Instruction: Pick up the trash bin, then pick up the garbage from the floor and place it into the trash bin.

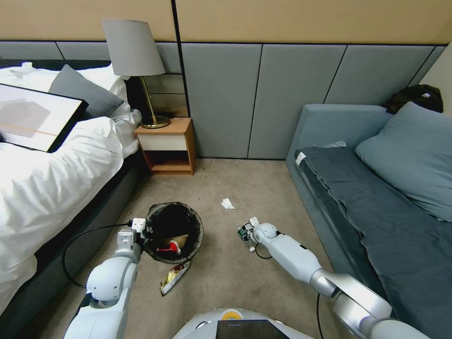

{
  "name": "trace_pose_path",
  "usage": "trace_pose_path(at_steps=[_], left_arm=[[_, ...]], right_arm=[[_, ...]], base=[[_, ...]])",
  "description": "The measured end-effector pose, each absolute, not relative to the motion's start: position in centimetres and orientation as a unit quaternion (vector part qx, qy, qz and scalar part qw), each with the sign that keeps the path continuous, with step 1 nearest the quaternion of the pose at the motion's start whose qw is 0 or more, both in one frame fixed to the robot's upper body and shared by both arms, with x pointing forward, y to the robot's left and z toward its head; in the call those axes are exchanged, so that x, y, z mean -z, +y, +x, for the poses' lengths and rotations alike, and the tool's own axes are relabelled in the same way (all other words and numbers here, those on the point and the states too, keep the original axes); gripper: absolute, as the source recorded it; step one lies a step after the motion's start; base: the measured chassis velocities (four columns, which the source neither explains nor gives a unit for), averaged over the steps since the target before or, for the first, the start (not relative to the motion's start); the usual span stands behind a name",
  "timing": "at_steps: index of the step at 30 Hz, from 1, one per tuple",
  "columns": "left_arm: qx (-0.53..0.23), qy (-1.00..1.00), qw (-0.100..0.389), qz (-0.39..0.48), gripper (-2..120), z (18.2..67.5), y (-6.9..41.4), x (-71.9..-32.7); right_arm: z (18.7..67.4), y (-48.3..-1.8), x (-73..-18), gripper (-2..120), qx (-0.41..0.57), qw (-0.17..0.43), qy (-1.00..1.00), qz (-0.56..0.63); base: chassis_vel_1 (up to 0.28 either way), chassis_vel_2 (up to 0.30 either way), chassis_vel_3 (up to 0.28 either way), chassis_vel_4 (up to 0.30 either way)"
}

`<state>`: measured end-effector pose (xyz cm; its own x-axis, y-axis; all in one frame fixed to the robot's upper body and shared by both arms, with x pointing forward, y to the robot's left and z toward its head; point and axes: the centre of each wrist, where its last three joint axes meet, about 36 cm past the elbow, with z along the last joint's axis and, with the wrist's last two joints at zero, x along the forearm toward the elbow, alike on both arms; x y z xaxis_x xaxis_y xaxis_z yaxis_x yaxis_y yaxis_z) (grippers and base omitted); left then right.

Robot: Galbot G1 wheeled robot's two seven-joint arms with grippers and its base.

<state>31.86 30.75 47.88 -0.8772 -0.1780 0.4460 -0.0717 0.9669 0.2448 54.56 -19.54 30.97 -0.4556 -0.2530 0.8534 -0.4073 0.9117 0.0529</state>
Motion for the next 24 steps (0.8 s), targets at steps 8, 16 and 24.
trace_pose_path(at_steps=[8, 16, 24], left_arm=[[0.110, -0.964, 0.233, 0.061, 0, 31.7, 30.5, -48.3], [0.110, -0.964, 0.234, 0.054, 0, 31.8, 30.2, -48.2], [0.110, -0.963, 0.239, 0.052, 0, 32.2, 30.1, -47.6]], right_arm=[[52.8, -23.1, -42.5, 19, -0.043, 0.391, -0.895, 0.209], [48.6, -24.7, -54.2, 19, -0.018, 0.303, -0.920, 0.249], [45.2, -21.5, -64.0, 19, 0.018, 0.225, -0.911, 0.345]], base=[[0.000, 0.000, 0.000, 0.000], [0.000, 0.000, 0.000, 0.000], [0.000, 0.000, 0.000, 0.000]])
